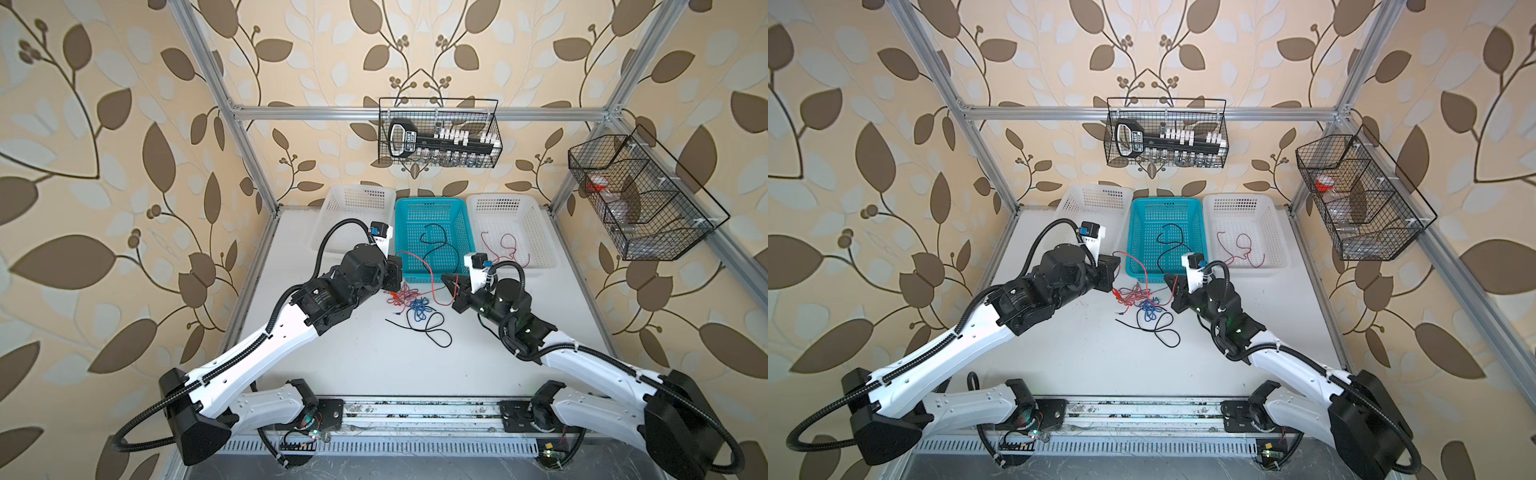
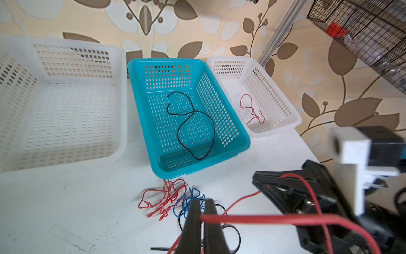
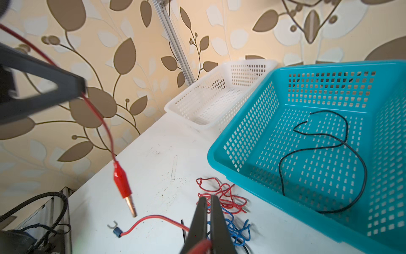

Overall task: Untangle and sort cables by color
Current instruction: Place the cable in the container.

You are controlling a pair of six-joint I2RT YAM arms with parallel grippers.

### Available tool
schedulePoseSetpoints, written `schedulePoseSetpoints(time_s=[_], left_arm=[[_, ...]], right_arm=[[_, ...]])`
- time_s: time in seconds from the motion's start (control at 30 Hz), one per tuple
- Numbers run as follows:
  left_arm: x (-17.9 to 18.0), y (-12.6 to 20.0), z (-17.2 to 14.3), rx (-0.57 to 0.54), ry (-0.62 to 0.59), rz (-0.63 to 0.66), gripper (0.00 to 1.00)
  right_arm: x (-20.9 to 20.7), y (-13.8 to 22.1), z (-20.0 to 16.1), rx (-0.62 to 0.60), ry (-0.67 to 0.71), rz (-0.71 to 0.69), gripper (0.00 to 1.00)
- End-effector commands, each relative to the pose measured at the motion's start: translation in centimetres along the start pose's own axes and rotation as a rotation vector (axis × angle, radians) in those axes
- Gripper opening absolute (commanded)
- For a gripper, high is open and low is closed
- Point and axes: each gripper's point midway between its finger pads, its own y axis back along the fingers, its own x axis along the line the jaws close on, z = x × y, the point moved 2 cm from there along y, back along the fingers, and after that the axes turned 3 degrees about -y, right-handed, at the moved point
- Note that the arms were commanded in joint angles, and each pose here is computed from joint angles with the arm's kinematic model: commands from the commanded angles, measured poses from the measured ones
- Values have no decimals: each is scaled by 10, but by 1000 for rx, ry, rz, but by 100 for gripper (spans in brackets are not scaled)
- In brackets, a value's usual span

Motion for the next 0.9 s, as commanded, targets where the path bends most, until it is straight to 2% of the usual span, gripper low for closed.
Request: schedulePoseSetpoints(time_s=[0.0, 0.3, 0.57, 0.87], left_arm=[[5, -12, -8, 25, -12, 20, 0], [-18, -34, -25, 112, -19, -108, 0], [-42, -36, -19, 95, -4, -253, 0], [-62, -39, -17, 120, 69, -362, 0]], right_arm=[[10, 12, -10, 82, 51, 56, 0], [31, 31, 16, 12, 99, 119, 0], [57, 14, 3, 98, 178, 193, 0], [61, 2, 9, 56, 139, 202, 0]])
